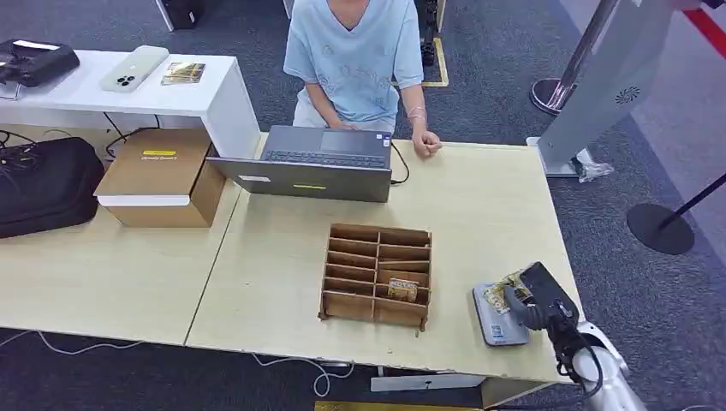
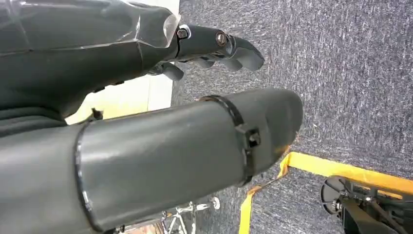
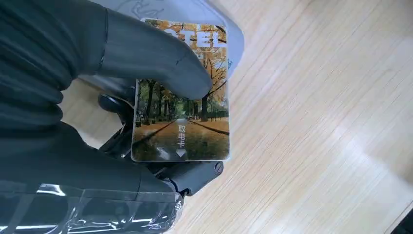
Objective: Pass the card to the sensor for recognition and then transmit it.
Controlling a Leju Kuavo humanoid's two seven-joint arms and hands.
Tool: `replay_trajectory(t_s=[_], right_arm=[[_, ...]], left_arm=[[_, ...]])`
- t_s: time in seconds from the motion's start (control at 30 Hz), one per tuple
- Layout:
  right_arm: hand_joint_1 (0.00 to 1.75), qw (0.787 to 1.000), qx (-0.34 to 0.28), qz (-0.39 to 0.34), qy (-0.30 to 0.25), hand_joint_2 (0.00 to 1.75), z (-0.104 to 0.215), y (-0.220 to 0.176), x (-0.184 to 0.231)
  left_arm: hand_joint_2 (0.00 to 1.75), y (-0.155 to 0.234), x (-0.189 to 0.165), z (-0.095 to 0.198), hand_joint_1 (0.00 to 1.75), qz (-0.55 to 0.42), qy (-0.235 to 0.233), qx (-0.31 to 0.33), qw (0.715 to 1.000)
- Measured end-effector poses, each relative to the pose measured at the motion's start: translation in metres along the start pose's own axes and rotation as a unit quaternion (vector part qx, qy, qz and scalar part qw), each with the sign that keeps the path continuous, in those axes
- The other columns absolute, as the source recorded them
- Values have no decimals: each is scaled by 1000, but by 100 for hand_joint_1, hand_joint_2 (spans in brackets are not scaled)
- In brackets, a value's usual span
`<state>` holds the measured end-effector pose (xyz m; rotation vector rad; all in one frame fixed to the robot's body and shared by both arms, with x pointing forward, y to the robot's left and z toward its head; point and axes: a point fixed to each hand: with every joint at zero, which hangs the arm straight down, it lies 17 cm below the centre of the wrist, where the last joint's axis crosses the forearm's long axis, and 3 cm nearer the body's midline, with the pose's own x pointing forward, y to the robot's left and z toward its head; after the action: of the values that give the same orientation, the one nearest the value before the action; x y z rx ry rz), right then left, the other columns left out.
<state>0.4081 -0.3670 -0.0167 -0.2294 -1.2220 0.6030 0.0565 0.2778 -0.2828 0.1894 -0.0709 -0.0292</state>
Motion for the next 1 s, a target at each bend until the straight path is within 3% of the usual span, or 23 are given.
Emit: replay_trajectory(t_s=[0.6, 0.87, 1.0], right_arm=[[175, 1000, -5, 11, -8, 175, -1, 0, 5], [175, 998, -24, 33, -52, 175, 5, -12, 37], [175, 992, -58, 77, -84, 175, 6, -33, 64]], left_arm=[[0, 0, 0, 0, 0, 0, -1, 1, 1000], [0, 1, 1, 0, 0, -1, -5, 1, 1000], [0, 0, 3, 0, 0, -2, -10, 1, 1000]])
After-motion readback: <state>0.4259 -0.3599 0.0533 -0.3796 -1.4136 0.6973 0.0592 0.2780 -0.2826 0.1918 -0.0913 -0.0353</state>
